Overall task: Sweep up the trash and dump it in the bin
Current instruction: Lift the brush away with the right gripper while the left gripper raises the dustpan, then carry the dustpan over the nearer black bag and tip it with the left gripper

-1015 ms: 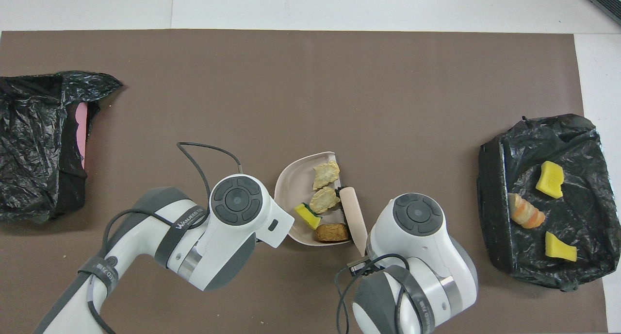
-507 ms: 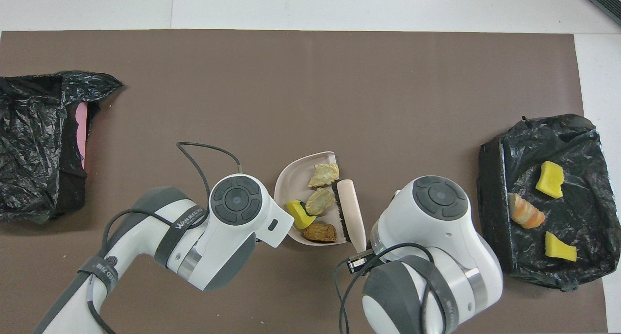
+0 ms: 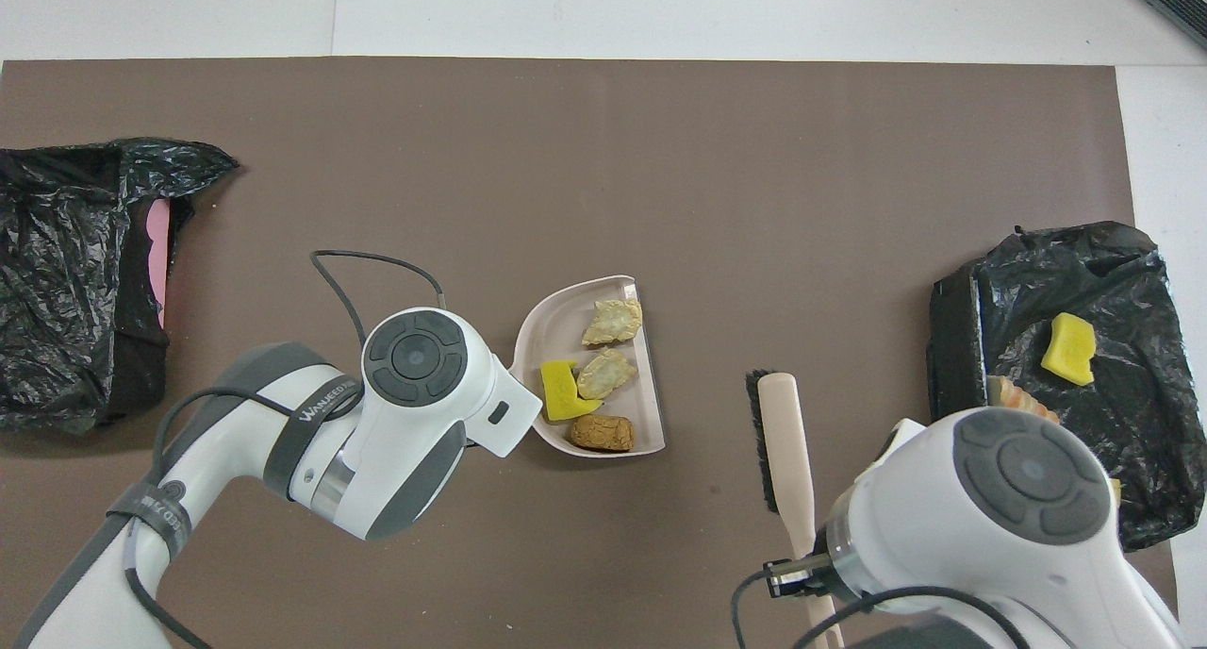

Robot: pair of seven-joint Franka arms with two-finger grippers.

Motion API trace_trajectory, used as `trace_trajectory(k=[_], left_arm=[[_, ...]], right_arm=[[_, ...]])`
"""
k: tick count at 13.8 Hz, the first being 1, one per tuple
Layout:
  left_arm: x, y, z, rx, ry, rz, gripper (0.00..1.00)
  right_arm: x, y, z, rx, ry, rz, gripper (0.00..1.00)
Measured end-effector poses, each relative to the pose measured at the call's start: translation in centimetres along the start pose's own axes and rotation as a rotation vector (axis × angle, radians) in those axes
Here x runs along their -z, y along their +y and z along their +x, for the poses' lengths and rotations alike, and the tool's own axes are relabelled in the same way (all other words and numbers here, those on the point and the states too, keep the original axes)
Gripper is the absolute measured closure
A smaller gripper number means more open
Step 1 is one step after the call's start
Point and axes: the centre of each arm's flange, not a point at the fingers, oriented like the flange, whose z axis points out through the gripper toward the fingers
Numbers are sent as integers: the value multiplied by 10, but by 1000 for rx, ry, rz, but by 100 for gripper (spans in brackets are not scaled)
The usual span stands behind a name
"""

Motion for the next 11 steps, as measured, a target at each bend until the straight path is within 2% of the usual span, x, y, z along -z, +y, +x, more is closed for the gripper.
trace_trajectory(k=[2, 5, 8, 11], left_arm=[[13, -21, -20, -12, 3, 3, 68], [47, -52, -66, -16, 16, 23, 68], [80, -80, -149, -39, 30, 59, 68], [94, -102, -247, 8, 29, 85, 68]], right_arm=[[5, -4, -20, -21, 20, -16, 74], [-7, -17, -24, -17, 33, -33, 74], [-48, -69, -8, -48, 69, -44, 74], [-93, -109, 19, -73, 37, -18, 74]])
